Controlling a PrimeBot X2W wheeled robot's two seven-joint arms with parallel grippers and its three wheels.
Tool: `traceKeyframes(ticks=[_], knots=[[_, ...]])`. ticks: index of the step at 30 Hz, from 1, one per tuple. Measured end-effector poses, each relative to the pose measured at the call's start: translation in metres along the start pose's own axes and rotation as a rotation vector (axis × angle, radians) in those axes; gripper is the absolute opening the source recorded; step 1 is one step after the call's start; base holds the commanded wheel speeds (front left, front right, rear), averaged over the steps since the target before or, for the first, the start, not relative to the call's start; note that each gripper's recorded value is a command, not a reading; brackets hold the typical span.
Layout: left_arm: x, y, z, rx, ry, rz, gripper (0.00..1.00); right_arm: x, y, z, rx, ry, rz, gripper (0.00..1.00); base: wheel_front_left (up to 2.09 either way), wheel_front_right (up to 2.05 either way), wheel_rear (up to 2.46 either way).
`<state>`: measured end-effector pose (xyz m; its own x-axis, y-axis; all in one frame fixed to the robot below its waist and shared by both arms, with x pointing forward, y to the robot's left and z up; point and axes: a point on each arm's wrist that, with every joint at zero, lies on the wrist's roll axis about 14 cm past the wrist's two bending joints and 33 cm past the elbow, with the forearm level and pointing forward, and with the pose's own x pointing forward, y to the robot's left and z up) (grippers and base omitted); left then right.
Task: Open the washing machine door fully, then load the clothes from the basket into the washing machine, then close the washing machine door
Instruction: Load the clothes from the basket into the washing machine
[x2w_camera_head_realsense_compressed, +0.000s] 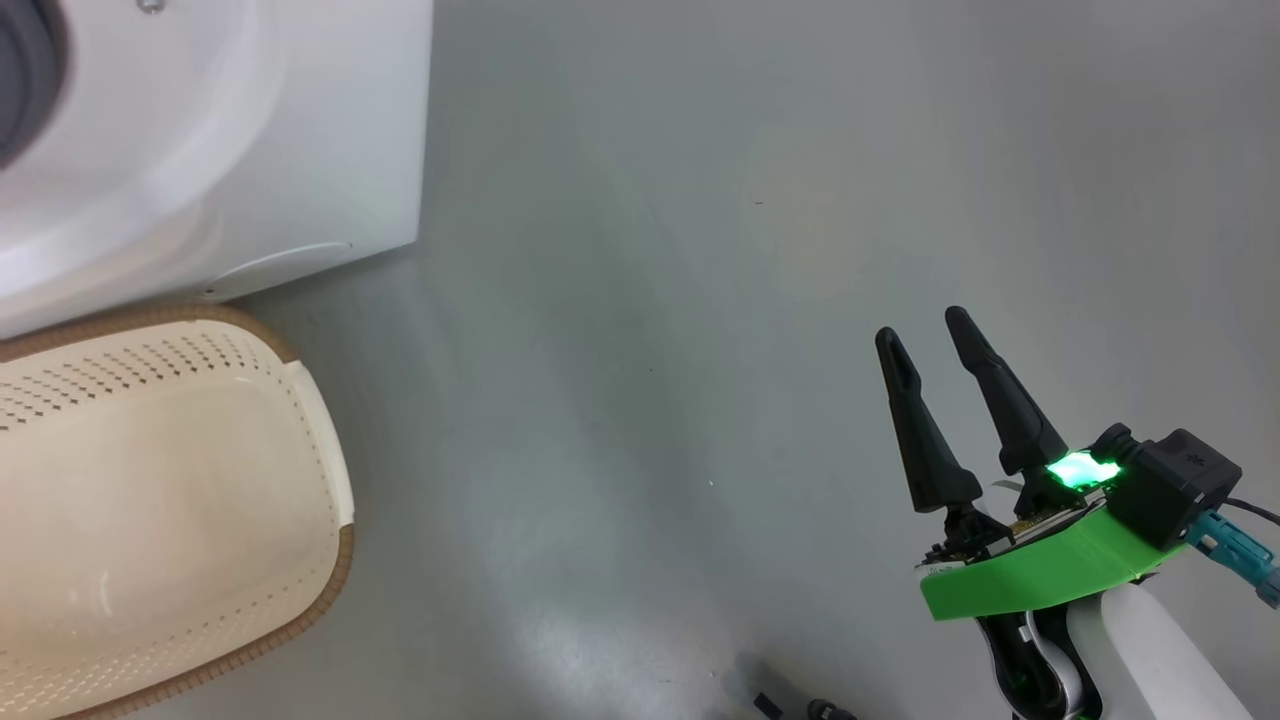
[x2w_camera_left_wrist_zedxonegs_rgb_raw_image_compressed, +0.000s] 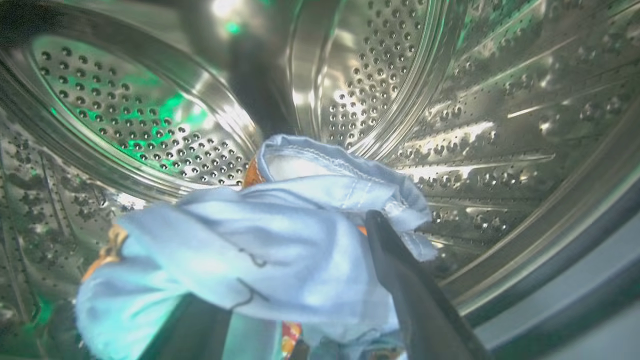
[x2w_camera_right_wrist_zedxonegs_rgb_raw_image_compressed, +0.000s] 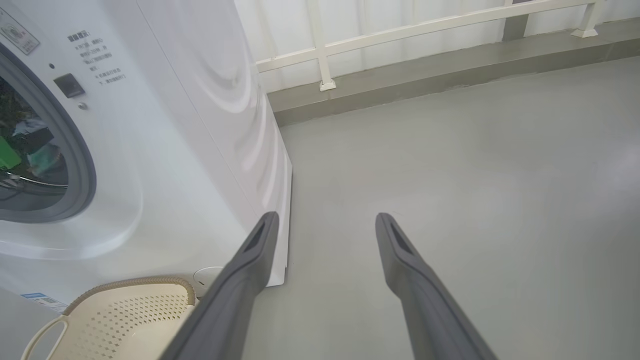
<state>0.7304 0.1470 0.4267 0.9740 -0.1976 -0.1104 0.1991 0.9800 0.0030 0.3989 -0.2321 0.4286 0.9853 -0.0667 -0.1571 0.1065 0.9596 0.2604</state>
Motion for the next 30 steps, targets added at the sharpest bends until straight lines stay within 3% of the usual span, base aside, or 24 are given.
traceKeyframes(ticks=[14, 24, 30], knots=[[-0.011, 0.003, -0.032, -0.003, 0.248, 0.010, 1.00, 0.001, 0.006, 0.003, 0.008, -0.012, 0.019, 1.00, 0.00, 0.00, 0.00], [-0.012, -0.004, -0.014, -0.015, 0.208, -0.020, 1.00, 0.002, 0.008, 0.008, 0.010, -0.028, 0.027, 1.00, 0.00, 0.00, 0.00], [-0.019, -0.001, -0.023, -0.008, 0.290, -0.023, 1.00, 0.004, 0.010, 0.009, 0.012, -0.030, 0.036, 1.00, 0.00, 0.00, 0.00]])
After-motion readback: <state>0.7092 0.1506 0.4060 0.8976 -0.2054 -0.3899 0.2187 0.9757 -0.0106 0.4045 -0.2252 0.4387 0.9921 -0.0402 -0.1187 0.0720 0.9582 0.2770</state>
